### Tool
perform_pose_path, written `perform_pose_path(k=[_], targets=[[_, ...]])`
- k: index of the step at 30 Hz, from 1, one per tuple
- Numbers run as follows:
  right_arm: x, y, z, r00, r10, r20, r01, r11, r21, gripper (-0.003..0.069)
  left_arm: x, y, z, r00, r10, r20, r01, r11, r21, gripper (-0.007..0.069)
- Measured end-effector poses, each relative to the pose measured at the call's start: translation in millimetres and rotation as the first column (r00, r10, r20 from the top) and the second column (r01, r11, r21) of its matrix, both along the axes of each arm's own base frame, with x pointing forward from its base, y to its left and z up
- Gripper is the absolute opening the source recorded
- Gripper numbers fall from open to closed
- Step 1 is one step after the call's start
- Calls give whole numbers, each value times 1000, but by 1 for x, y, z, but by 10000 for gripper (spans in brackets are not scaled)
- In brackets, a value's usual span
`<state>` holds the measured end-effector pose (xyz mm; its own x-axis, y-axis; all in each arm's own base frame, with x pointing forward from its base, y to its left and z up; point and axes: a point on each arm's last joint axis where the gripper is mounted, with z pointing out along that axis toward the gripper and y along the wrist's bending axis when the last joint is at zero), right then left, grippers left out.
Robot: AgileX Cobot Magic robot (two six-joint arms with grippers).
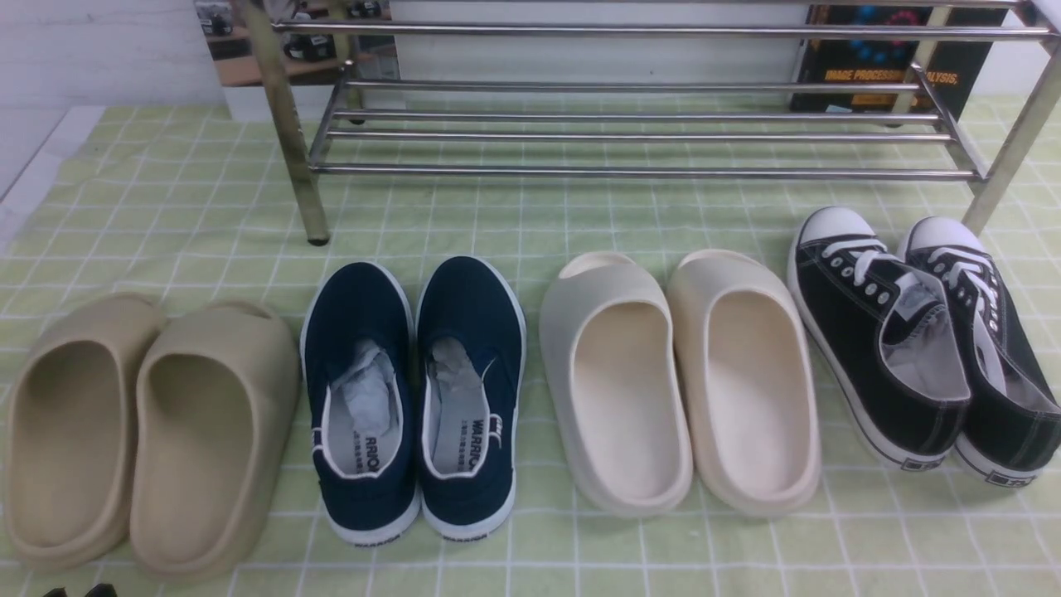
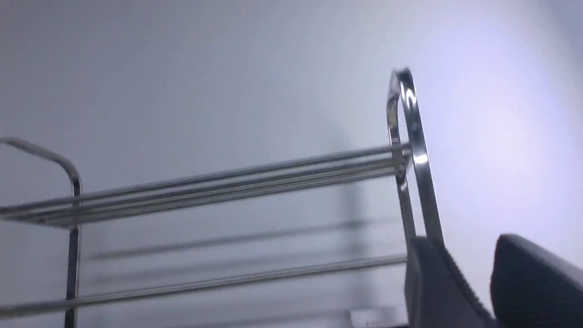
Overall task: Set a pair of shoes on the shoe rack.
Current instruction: Use the right arm to grab the shoe closest to it
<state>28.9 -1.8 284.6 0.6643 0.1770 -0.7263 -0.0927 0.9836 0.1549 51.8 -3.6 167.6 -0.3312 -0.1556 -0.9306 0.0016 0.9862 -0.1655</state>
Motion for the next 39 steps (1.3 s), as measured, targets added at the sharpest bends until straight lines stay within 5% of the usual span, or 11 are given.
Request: perform_pose_path(k=[4, 8, 11, 14, 17, 23, 28, 32, 37, 39], targets=[[6, 1, 74, 995, -67, -74, 60, 994, -93, 31, 0, 0, 0, 1000, 0, 0, 0, 1000, 0, 239], [35, 0, 107, 958, -120, -259, 77, 982, -171, -2, 0, 0, 0, 1000, 0, 0, 0, 1000, 0, 239], [82, -3, 107, 828, -128, -546, 31, 983, -183, 1, 0, 0, 0, 1000, 0, 0, 0, 1000, 0, 239], [131, -1, 92, 499, -41, -865, -48, 996, -75, 5, 0, 0, 0, 1000, 0, 0, 0, 1000, 0, 239], [167, 12, 67, 179, -5, -984, -164, 986, -35, 12, 0, 0, 0, 1000, 0, 0, 0, 1000, 0, 239], [223, 51, 28, -135, -43, -990, -343, 939, 6, 129, 0, 0, 0, 1000, 0, 0, 0, 1000, 0, 239], [272, 69, -12, -262, -98, -960, -367, 930, 5, 404, 0, 0, 0, 1000, 0, 0, 0, 1000, 0, 239], [299, 72, -53, -350, -144, -926, -367, 930, -6, 495, 0, 0, 0, 1000, 0, 0, 0, 1000, 0, 239], [319, 80, -96, -400, -144, -905, -360, 933, 10, 383, 0, 0, 0, 1000, 0, 0, 0, 1000, 0, 239], [324, 81, -108, -406, -152, -901, -362, 932, 6, 255, 0, 0, 0, 1000, 0, 0, 0, 1000, 0, 239]])
